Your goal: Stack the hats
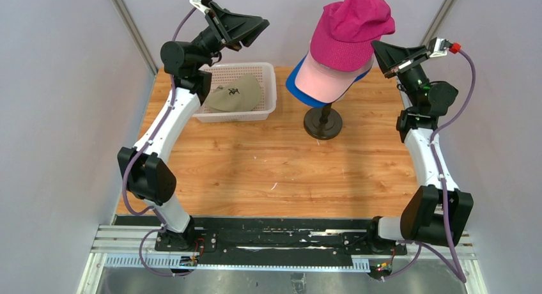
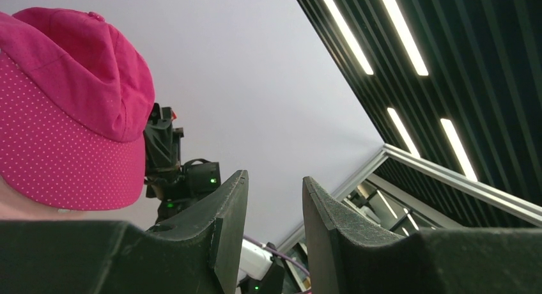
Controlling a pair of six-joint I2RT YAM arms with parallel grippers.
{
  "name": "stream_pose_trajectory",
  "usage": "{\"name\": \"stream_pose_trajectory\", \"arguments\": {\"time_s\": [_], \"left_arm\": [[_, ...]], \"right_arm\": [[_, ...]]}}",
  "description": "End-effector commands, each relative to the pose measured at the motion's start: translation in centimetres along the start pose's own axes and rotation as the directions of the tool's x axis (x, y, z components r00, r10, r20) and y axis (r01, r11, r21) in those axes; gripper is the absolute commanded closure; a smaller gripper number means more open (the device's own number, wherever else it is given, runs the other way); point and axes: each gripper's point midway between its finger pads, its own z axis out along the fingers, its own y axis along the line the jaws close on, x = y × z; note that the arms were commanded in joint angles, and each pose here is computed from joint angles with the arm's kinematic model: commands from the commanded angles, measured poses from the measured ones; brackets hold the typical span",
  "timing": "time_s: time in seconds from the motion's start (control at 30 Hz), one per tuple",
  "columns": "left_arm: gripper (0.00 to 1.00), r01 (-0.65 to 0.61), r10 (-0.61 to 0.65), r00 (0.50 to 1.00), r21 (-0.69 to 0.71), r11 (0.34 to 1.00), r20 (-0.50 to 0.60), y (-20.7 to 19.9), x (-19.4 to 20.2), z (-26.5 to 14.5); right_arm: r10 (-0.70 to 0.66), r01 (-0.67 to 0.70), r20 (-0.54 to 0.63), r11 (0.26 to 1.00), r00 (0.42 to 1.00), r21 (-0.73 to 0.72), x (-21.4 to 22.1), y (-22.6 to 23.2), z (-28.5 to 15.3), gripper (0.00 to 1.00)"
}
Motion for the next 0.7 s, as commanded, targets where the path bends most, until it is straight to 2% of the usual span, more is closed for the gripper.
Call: {"name": "stream_pose_trajectory", "arguments": {"time_s": [0.0,0.67], "left_arm": [[0.59,-0.046,0.047,0.999,0.037,0.998,-0.018,-1.5,0.8,-0.2],[0.59,-0.034,0.035,0.999,0.027,0.999,-0.030,-0.7,1.0,-0.4]], "right_arm": [[-0.052,0.052,0.005,0.996,0.999,-0.066,0.4,2.5,-0.9,1.00],[-0.022,0.020,-0.068,0.999,0.997,-0.032,4.7,-0.1,-0.7,0.99]]}}
